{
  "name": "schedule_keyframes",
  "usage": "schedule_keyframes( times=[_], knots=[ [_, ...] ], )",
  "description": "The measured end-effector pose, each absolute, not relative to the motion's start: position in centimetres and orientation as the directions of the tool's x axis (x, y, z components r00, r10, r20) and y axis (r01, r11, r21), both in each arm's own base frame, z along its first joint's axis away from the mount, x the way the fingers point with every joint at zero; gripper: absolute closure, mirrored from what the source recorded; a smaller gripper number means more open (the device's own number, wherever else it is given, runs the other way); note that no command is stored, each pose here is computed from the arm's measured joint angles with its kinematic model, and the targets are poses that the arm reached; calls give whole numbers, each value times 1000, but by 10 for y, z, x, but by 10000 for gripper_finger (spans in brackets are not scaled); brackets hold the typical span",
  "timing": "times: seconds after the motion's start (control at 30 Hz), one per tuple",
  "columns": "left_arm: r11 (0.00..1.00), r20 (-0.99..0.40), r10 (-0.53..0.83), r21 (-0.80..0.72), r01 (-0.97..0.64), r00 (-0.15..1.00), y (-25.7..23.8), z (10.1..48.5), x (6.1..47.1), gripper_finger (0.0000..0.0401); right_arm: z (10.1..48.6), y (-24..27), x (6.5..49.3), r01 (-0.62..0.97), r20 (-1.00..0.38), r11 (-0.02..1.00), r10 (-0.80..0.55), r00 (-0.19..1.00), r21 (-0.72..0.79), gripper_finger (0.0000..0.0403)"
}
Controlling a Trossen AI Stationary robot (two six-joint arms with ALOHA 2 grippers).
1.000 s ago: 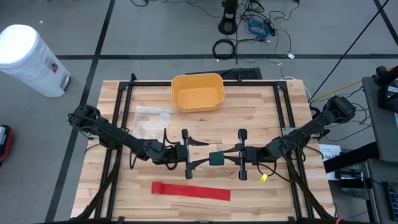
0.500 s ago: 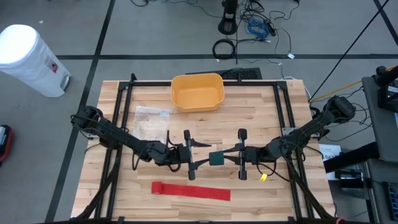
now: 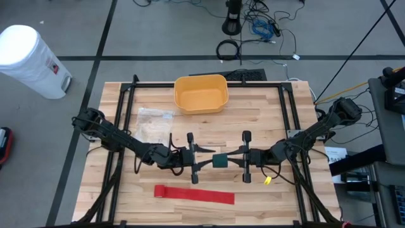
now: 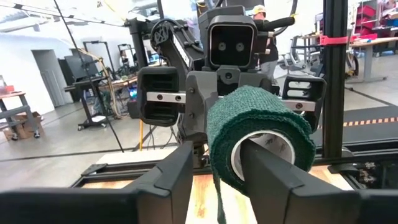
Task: Roll bandage
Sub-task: Roll the green bandage
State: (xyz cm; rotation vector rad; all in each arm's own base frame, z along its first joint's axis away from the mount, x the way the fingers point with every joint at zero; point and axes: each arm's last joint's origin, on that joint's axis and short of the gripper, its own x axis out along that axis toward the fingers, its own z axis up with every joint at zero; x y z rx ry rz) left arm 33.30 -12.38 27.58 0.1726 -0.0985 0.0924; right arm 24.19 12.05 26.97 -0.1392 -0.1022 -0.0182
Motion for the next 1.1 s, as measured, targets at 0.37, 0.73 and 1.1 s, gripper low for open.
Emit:
schedule_keyframes(
  times=[0.37, 0.73, 1.1],
  knots=[
    [981, 108, 83, 165, -101, 991, -124, 276, 333, 320, 269, 120, 242, 28, 101, 989, -14, 995, -142, 369],
    [981, 107, 89, 165, -106, 990, -124, 276, 333, 329, 269, 121, 241, 65, 94, 987, -52, 994, -144, 368],
    [982, 108, 74, 165, -91, 991, -126, 276, 332, 329, 276, 126, 231, 83, 112, 990, -71, 991, -111, 298]
  ],
)
